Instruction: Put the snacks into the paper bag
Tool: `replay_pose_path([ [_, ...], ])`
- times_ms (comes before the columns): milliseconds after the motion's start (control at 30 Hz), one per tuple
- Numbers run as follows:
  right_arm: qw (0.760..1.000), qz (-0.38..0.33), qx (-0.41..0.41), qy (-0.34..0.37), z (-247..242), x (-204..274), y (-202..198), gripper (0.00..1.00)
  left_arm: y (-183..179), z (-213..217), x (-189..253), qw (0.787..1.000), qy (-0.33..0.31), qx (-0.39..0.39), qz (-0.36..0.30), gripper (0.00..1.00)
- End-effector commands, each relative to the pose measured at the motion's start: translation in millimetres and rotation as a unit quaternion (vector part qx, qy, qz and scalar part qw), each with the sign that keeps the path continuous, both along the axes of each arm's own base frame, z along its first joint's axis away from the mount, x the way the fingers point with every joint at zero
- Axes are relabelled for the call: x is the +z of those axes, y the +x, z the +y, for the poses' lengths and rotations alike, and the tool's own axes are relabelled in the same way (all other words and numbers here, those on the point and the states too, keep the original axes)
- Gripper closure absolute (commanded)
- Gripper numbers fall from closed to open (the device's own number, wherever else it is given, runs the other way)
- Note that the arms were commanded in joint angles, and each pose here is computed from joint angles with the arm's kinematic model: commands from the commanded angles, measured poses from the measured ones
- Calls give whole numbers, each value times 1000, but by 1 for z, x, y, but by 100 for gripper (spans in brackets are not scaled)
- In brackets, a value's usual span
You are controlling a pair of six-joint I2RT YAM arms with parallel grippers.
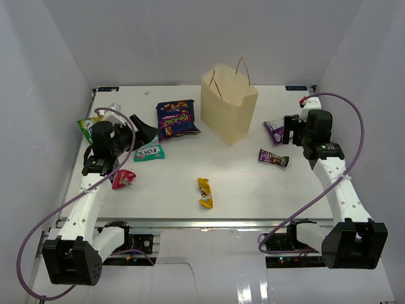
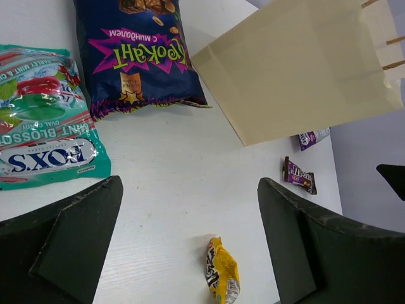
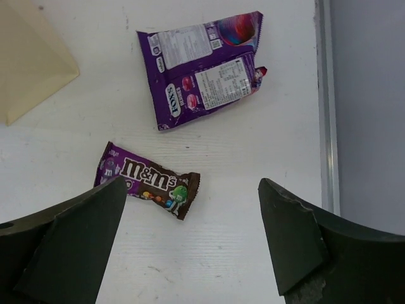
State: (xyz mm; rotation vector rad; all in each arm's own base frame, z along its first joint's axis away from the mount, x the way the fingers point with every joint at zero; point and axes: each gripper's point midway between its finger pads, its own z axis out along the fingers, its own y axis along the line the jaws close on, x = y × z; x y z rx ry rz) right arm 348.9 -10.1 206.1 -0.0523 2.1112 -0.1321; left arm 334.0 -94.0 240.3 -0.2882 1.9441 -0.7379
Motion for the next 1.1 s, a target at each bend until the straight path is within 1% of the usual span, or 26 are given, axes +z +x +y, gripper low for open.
replay_pose_path([
  [0, 994, -3, 105, -9, 24, 16, 3, 10, -8, -5, -4, 1000, -10, -11, 9, 2],
  [33, 983, 1, 176, -57, 32, 16, 0, 10, -9, -6, -4, 1000, -11, -12, 12, 2],
  [67, 968, 32, 239, -71, 41, 2, -15, 10, -8, -6, -5, 1000, -12, -13, 13, 2],
  [100, 942, 39, 326, -69, 63, -5, -27, 10, -8, -6, -6, 1000, -13, -13, 16, 2],
  [133, 923, 50, 369, -100, 67, -14, -34, 10, -8, -6, -7, 1000, -13, -13, 18, 2],
  [233, 917, 111, 373, -92, 64, -45, -44, 10, -8, -7, -10, 999, -17, -14, 26, 2],
  [267, 912, 141, 375, -87, 62, -62, -45, 10, -9, -8, -11, 999, -19, -14, 29, 2],
  [367, 894, 211, 392, -57, 61, -92, -59, 10, -10, -9, -15, 999, -22, -16, 38, 2],
  [400, 888, 214, 405, -46, 65, -97, -61, 10, -11, -10, -17, 999, -25, -18, 43, 2],
  [500, 889, 230, 394, -47, 60, -115, -53, 10, -12, -12, -21, 998, -31, -23, 53, 2],
  [600, 889, 230, 390, -61, 56, -126, -35, 9, -17, -15, -28, 996, -40, -29, 68, 2],
  [700, 890, 229, 388, -76, 52, -138, -18, 4, -24, -18, -38, 994, -54, -32, 86, 2],
  [733, 887, 225, 395, -87, 52, -139, -12, 0, -28, -20, -44, 993, -62, -35, 96, 2],
  [767, 882, 234, 398, -89, 51, -149, -7, 2, -30, -23, -45, 992, -68, -39, 100, 2],
  [833, 877, 243, 403, -100, 47, -157, 4, 12, -36, -27, -51, 989, -82, -49, 115, 2],
  [900, 878, 238, 398, -118, 42, -157, 14, 14, -40, -31, -54, 987, -88, -57, 122, 2],
  [1033, 870, 215, 421, -142, 43, -155, 20, 15, -47, -42, -56, 985, -93, -71, 129, 2],
  [1067, 860, 215, 437, -151, 43, -158, 19, 20, -48, -45, -58, 984, -92, -73, 133, 2],
])
